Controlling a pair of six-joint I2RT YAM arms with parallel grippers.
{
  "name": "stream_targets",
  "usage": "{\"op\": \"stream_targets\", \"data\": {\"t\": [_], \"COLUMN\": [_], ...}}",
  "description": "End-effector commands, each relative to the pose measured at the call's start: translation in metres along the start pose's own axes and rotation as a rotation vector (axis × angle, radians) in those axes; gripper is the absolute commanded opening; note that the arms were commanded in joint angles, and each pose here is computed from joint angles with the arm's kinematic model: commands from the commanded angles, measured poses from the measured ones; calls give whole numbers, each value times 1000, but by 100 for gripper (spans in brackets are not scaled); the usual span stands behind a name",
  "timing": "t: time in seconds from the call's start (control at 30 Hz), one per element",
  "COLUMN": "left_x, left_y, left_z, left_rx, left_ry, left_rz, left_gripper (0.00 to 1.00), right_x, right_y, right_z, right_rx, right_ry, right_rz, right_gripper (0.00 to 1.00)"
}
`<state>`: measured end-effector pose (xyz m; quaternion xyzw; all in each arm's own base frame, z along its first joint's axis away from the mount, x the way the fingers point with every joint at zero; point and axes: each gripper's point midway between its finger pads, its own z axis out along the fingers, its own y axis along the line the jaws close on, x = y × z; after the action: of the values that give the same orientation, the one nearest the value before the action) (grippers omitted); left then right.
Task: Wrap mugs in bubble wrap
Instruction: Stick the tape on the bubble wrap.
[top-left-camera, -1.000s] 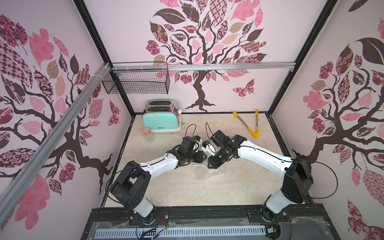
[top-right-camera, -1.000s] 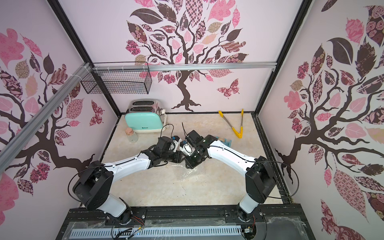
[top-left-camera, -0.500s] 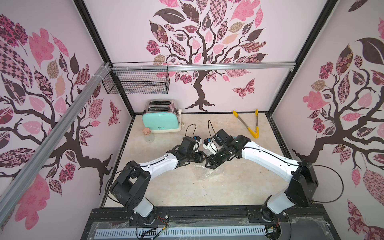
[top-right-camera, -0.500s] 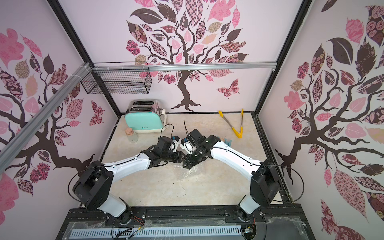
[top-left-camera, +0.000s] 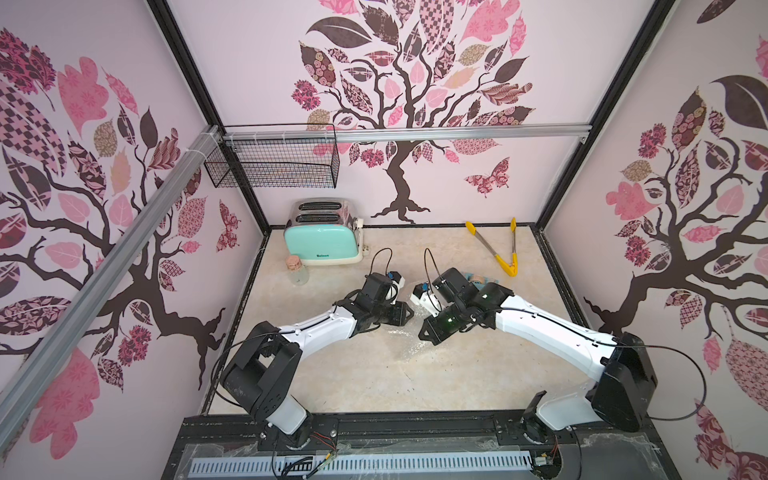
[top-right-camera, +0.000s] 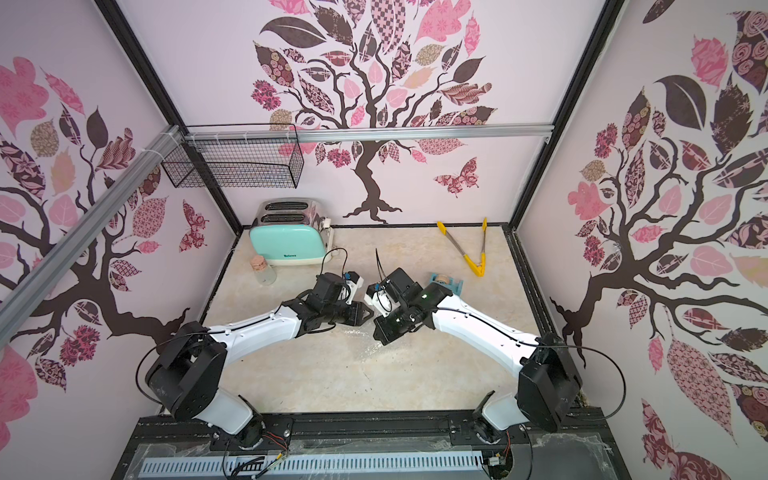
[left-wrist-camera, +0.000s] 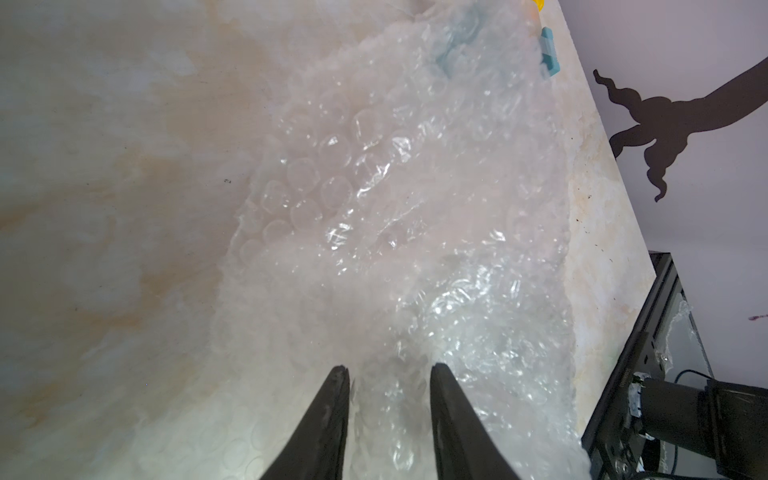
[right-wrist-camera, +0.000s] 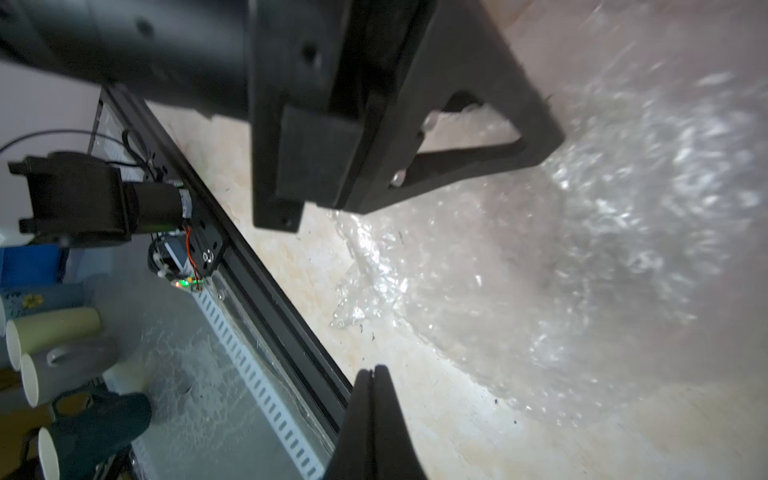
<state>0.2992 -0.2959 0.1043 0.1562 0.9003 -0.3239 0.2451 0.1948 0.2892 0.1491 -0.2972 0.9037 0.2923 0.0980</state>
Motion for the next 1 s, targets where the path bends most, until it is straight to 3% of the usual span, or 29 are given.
{"op": "stream_targets", "data": {"t": [0.0,0.4,0.97], "left_x": [-2,-2,-3], "left_y": [-3,-3,-5], "left_z": [-4,-4,-6], "left_rx": [8,8,12], "left_ry": [-13,-16,-20], "left_rz": [20,22,22], "left_gripper": [36,36,36], "right_x": [-8,-22,16], "right_y": [12,-2,-20], "right_z": [-2,18,70], "right_rx": [-54,-1,-53], "right_ry": [-35,-31,47], "right_rz": [-6,14,80], "right_gripper": [0,2,2]}}
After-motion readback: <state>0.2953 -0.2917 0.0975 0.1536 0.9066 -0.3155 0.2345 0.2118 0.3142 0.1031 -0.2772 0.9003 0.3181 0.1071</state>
